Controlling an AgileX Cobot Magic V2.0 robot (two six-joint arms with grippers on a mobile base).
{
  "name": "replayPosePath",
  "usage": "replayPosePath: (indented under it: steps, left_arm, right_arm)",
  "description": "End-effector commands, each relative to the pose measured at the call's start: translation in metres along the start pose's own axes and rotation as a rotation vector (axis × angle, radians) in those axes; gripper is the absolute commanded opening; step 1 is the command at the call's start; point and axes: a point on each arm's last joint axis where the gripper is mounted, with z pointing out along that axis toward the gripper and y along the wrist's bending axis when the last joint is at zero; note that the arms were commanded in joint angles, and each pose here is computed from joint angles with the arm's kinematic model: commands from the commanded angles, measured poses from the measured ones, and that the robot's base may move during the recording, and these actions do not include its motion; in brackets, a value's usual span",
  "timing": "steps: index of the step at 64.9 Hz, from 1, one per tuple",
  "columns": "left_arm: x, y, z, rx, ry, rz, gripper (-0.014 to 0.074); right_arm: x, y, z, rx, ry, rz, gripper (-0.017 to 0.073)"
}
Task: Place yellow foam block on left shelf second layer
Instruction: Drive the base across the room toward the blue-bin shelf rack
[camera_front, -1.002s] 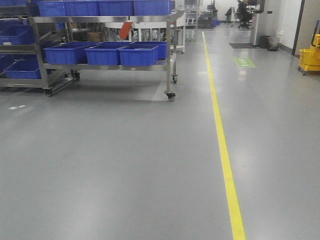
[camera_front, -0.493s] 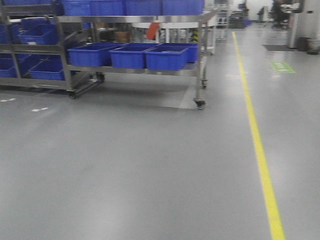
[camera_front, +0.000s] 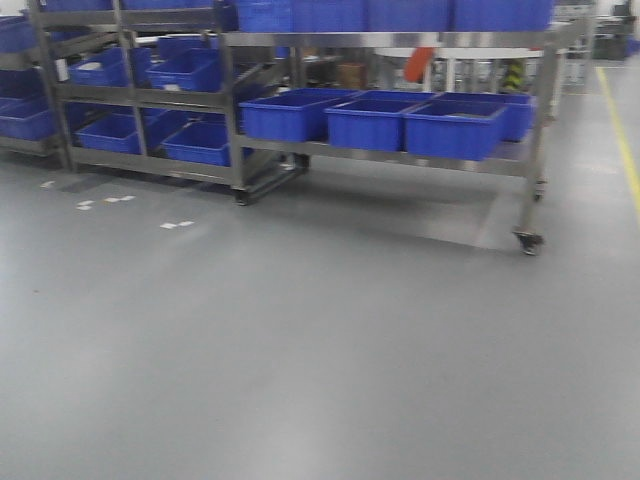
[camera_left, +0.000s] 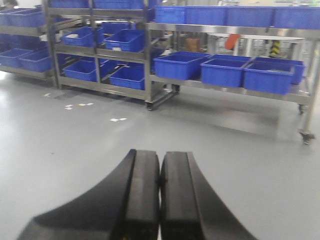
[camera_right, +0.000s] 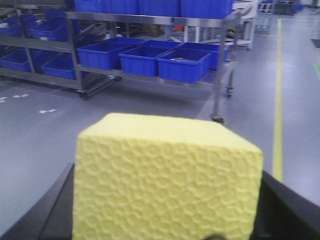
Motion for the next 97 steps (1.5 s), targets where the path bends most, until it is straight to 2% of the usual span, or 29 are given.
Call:
replayPosePath:
  steps: [1,97]
  left_arm:
    - [0.0014,-0.0011,0.0015,0.018,-0.052,-0.006,0.0136]
    - [0.0014,-0.0011,0.0015,0.018,-0.052,-0.006,0.0136]
  right_arm:
    - [-0.0152,0.0013,-0.0011,-0.005,-0.094,-0.027,0.0183]
    - [-0.0152,0.0013,-0.0011,-0.005,-0.094,-0.027,0.0183]
